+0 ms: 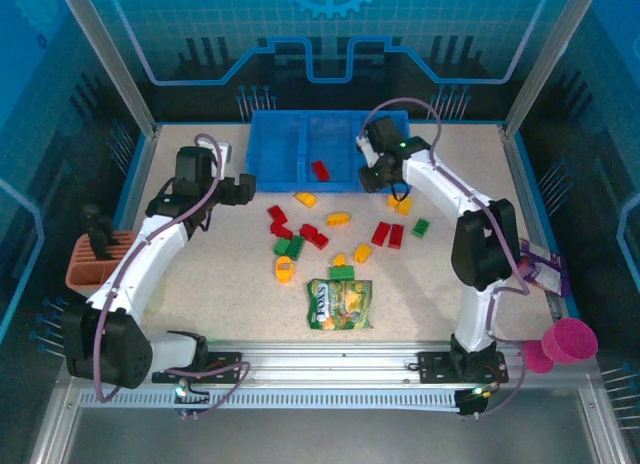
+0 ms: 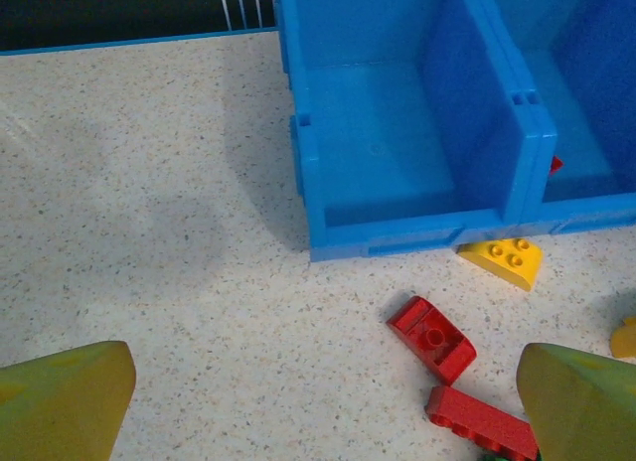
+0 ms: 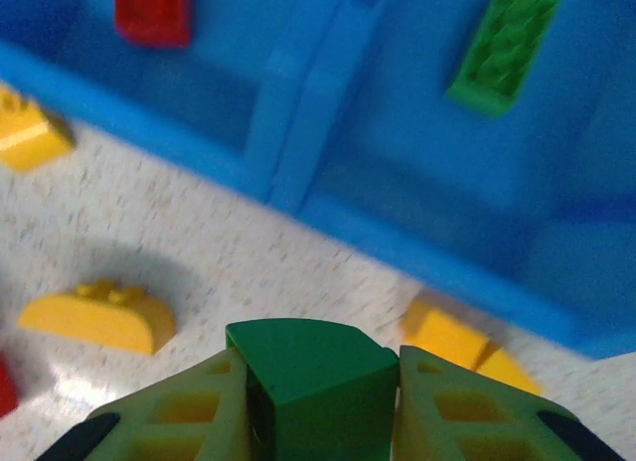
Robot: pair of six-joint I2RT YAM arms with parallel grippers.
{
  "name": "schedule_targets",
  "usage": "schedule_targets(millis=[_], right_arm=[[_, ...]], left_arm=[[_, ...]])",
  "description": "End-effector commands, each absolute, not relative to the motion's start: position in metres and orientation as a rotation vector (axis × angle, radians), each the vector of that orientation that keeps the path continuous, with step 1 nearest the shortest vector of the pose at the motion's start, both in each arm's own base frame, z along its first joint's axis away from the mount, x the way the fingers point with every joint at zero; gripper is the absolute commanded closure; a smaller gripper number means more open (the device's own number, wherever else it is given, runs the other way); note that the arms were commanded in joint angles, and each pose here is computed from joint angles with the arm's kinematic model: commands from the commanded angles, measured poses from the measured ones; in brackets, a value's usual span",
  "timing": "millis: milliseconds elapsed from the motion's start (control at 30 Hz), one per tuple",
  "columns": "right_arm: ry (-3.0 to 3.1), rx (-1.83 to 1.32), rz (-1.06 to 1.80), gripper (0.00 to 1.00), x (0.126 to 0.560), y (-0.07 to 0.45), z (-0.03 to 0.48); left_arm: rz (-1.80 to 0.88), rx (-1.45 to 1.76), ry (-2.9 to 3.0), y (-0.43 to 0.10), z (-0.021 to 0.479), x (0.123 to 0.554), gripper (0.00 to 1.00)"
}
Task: Sort the legos into containers by color
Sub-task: Place the lego in the container.
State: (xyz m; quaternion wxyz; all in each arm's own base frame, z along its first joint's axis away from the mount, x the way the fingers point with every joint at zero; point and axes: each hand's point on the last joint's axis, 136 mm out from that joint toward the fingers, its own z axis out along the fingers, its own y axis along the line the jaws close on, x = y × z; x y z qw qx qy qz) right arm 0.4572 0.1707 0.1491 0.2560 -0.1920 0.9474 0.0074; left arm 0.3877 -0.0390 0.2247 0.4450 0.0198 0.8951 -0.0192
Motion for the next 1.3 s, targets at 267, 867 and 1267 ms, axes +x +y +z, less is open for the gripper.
schedule_targets(millis=[267,867,1267], right_arm=[[2.464,-0.466,-0.034,0.63,0.544,0.148,0.139],[2.438,-0.435,-0.036,0.48,0.548,0.145,0.168],[2.655,-0.190,-0.014,0.50,0.407,0.122,0.159]], left_arm=[[0.025,0.039,2.194,-0.030,0.231,0.390,0.01],[0.022,0.038,2.189,-0.031,0.233,0.390,0.01],[-0.003,0.039,2.184,-0.034,0.235,0.386,0.01]])
